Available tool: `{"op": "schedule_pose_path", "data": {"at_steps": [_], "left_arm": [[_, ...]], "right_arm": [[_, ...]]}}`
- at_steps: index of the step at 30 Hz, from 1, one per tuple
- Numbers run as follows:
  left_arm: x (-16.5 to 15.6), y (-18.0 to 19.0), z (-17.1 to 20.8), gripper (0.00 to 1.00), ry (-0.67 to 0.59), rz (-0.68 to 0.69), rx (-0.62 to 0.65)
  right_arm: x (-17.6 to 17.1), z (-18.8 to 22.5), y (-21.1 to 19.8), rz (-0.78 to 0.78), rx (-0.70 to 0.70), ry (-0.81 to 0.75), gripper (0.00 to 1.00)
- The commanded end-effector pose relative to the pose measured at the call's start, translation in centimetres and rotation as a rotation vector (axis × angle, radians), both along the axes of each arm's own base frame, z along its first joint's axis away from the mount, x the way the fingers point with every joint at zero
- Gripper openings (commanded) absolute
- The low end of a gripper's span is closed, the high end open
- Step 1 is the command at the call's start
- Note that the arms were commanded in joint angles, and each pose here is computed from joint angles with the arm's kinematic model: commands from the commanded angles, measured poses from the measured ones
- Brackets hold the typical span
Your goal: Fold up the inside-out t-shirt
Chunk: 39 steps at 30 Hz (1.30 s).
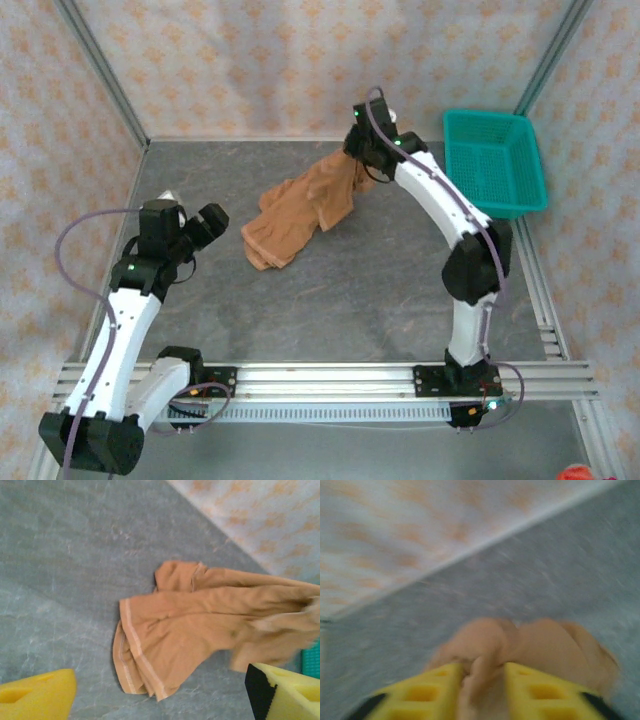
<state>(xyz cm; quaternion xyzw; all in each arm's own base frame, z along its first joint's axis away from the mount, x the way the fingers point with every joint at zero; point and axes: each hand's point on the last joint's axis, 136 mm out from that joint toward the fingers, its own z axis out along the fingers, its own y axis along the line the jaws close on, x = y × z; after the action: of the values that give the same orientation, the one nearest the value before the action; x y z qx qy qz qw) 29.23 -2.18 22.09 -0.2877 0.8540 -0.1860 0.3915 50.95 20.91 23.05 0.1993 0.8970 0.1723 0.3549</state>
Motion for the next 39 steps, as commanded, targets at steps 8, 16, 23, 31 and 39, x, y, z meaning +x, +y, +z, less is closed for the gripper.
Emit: {"op": "schedule_pose_path", "data": {"at_steps": [8, 16, 23, 31, 39], "left_arm": [[-0.4, -2.5, -7.5, 0.78, 0.189, -0.068, -0.061], [0.9, -6.5, -11.4, 0.67, 0.282, -0.137, -0.099], [2.2, -9.8, -14.0, 0.63, 0.337, -0.166, -0.117], [4.3, -13.4, -15.8, 0.54, 0.4, -0.205, -0.03], [5.3, -11.5, -17.2, 0.03, 0.455, -0.111, 0.097]], "right_arm": [[-4.4, -5.0, -2.4, 0.102, -0.07, 0.134, 0.64], [-8.9, -14.0, 2.8, 0.234, -0.044, 0.298, 0.62], [-9.4, -17.2, 4.2, 0.226, -0.069, 0.346, 0.62], [-8.7, -19.9, 3.6, 0.196, -0.13, 0.381, 0.62], [-8.0, -22.8, 4.3, 0.192, -0.124, 0.421, 0.47]]}}
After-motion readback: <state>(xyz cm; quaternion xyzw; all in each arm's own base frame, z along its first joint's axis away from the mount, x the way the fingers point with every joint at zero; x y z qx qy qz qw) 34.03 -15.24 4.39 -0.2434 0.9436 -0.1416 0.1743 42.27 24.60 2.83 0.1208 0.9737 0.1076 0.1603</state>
